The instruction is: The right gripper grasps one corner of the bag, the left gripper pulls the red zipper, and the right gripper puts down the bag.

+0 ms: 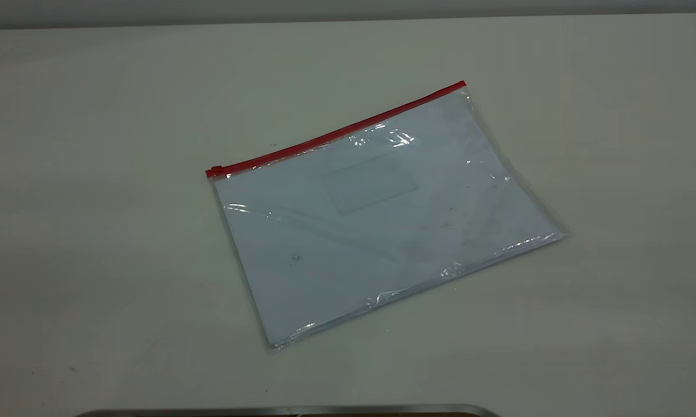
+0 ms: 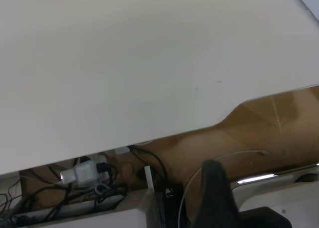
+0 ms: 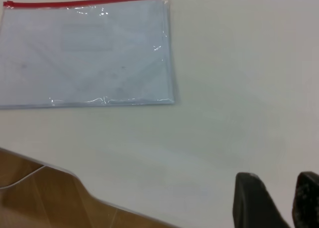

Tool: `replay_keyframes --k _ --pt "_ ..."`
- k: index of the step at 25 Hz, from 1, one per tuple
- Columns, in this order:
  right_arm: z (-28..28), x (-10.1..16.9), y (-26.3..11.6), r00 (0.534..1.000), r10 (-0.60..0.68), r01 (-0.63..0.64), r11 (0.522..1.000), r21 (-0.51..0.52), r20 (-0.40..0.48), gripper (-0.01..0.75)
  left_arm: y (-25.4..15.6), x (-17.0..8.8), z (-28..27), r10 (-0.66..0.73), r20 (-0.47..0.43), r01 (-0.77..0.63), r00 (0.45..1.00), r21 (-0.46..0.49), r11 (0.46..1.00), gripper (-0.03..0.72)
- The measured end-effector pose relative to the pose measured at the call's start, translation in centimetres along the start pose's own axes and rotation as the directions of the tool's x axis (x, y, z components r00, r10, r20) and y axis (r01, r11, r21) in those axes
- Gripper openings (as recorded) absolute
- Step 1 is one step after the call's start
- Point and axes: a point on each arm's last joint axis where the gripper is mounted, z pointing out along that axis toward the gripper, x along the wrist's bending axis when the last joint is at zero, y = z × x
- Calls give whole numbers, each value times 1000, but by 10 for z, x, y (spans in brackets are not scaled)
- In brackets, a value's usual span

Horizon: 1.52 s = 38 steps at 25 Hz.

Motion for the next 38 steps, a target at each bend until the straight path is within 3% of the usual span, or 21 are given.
replay_keyframes --k 22,32,38 --pt "0 -1 0 1000 2 -2 1000 -2 6 237 -2 -2 9 -6 22 7 1000 -13 1000 581" --pt "0 -1 0 1000 2 -2 1000 -2 6 237 -24 -3 -9 -204 -82 182 976 -222 958 581" --pt "0 -1 0 1000 2 -2 1000 -2 7 237 -37 -6 -16 -229 -92 189 969 -320 929 581"
